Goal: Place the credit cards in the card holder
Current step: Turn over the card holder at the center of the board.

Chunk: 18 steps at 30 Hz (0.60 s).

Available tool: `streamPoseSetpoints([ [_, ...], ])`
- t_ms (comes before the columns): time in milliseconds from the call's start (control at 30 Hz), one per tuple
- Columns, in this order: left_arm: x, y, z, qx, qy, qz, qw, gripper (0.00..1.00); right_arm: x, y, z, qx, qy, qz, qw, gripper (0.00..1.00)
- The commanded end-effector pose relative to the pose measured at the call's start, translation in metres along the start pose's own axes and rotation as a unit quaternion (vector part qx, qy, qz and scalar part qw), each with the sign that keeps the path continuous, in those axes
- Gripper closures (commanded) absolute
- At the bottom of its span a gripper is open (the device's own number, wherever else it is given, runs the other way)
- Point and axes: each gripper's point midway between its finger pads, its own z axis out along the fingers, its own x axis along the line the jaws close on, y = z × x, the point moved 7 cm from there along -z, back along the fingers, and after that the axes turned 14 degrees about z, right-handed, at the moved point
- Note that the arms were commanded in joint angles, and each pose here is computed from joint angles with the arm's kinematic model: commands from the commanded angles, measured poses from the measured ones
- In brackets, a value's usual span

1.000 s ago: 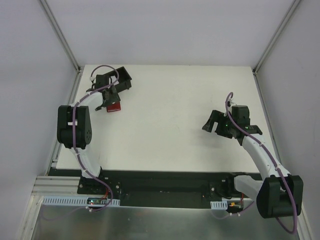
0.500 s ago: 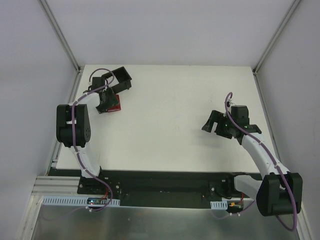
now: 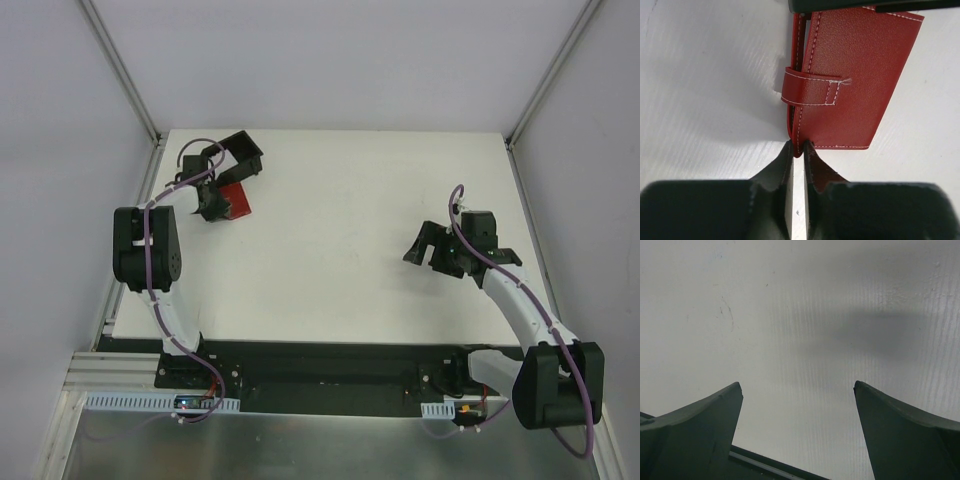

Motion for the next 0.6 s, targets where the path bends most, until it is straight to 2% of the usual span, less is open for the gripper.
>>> streamPoseSetpoints([
  [0,0.004,-0.017,0.005,0.032,0.007,0.007,0.999,1.0,0.006,0.003,0.0,0.003,0.012,0.0,1.0,0.04],
  [267,-0.004,-0.031,-0.03,0.006,-0.009,0.046,0.999,1.0,0.009,0.0,0.0,0.005,0.028,0.005,1.0,0.04],
  [433,-0.047,-0.069,-0.072,-0.018,-0.031,0.141,0.989,1.0,0.013,-0.003,-0.002,0.007,0.042,0.002,0.999,0.04],
  [567,-0.079,-0.083,-0.106,-0.05,0.02,0.245,0.968,1.0,0.014,-0.005,-0.005,0.013,0.027,-0.003,1.0,0.04],
])
